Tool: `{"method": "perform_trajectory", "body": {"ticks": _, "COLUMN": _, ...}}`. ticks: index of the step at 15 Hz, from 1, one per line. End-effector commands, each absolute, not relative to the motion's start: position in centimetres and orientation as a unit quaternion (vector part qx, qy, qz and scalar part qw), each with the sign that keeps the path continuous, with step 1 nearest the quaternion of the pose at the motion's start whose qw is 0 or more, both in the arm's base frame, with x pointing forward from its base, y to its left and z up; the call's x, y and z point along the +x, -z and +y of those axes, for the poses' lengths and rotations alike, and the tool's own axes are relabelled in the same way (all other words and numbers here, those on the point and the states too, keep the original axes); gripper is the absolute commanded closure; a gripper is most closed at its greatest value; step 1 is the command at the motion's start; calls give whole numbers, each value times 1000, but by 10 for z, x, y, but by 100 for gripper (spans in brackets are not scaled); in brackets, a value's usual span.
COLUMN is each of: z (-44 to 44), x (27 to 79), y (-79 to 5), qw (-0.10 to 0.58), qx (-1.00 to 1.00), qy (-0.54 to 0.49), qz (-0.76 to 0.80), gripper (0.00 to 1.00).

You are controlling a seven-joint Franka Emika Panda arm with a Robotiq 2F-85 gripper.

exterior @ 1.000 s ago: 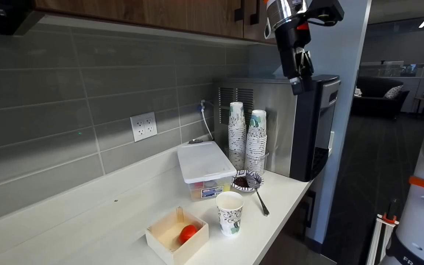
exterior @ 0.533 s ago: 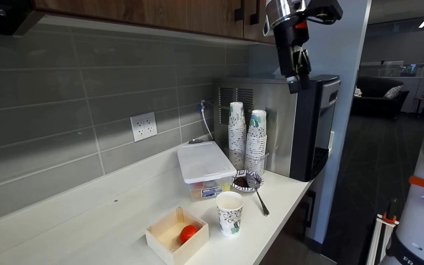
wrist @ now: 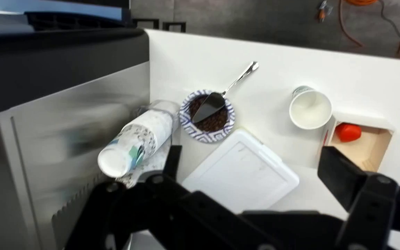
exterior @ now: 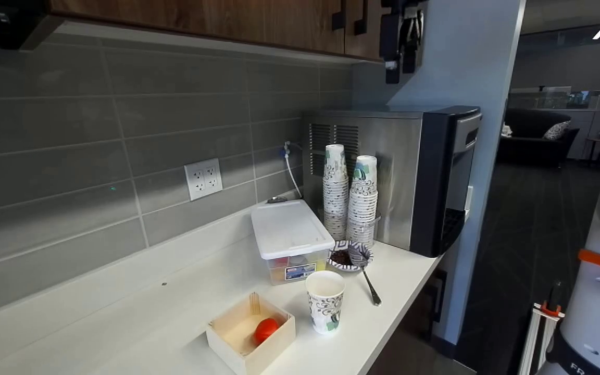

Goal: Open the left door of the cabinet

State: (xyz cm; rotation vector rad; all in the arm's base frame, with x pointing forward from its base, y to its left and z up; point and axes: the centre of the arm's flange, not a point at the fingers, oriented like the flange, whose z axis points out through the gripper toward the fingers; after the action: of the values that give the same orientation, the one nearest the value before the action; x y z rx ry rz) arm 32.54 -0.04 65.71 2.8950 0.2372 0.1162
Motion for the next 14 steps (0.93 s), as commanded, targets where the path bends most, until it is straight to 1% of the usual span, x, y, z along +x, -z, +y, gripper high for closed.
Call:
{"method": "perform_trajectory", "body": {"ticks": 1, "z": 1, "x": 323, "y": -706, "qw": 161, "qx": 975, "qy": -131, "qz": 79, "gripper": 0}}
{"method": "perform_trajectory", "body": {"ticks": 8, "z": -2, "x": 323, "y": -787, "qw": 196, "qx": 923, "qy": -324, "qz": 66, "gripper": 0}}
{"method": "perform_trajectory", "body": {"ticks": 14, "z": -29, "x": 353, "y": -824, "qw": 219, "qx": 854, "qy": -471, "qz": 7, "gripper": 0}}
